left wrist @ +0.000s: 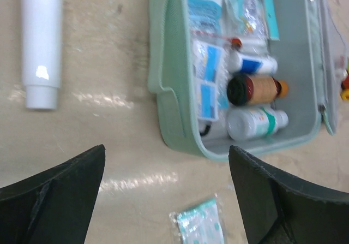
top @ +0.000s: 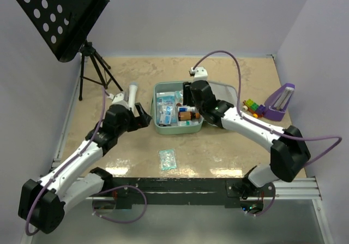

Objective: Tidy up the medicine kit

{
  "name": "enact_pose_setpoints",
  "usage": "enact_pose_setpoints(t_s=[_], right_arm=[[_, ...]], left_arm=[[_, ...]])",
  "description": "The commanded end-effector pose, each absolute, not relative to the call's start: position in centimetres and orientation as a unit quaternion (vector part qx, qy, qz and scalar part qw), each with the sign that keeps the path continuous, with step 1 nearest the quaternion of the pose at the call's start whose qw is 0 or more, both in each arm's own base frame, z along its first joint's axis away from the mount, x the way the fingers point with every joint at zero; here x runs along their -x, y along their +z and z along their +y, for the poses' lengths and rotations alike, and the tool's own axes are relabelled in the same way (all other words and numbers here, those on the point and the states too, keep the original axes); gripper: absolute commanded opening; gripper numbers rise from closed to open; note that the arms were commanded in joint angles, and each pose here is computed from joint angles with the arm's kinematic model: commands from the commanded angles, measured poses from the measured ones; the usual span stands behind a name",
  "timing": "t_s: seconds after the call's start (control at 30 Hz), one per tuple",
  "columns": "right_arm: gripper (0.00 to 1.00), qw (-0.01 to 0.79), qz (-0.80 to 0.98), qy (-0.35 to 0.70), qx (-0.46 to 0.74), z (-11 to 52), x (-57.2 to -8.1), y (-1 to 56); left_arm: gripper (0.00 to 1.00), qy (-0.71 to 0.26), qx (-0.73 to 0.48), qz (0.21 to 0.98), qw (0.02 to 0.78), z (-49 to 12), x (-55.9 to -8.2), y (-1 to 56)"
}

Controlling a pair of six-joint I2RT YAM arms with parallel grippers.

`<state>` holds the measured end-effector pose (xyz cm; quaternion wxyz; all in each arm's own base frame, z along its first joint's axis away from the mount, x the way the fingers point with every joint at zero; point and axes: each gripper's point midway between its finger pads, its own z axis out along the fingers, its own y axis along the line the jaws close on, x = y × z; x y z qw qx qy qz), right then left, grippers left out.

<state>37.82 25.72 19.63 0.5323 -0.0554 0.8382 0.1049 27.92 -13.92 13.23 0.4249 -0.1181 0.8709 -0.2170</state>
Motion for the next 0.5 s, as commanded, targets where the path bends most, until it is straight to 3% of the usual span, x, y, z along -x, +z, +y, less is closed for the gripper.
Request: enact_pose_setpoints(t_s=[0.0,0.17,0.47], right_arm=[[0.52,0.523,0.838,0.145,0.048,24.9,-34.7,19.5],[0.52,0.497,0.836,0.223,0.068,25.4,-30.9,18.9],[0.52,0.463,0.850,0.249,0.036,23.3,-27.2,17.1]], left_arm=[[1.00,-0.276,0.064,0.867,0.409,-17.4,-24.5,13.7],[1.00,-0.306,0.006,0.888,0.343,-21.1,-19.7,11.1],[0.98,-0.318,0.019,0.905,0.282,-20.9,-16.1,7.4]])
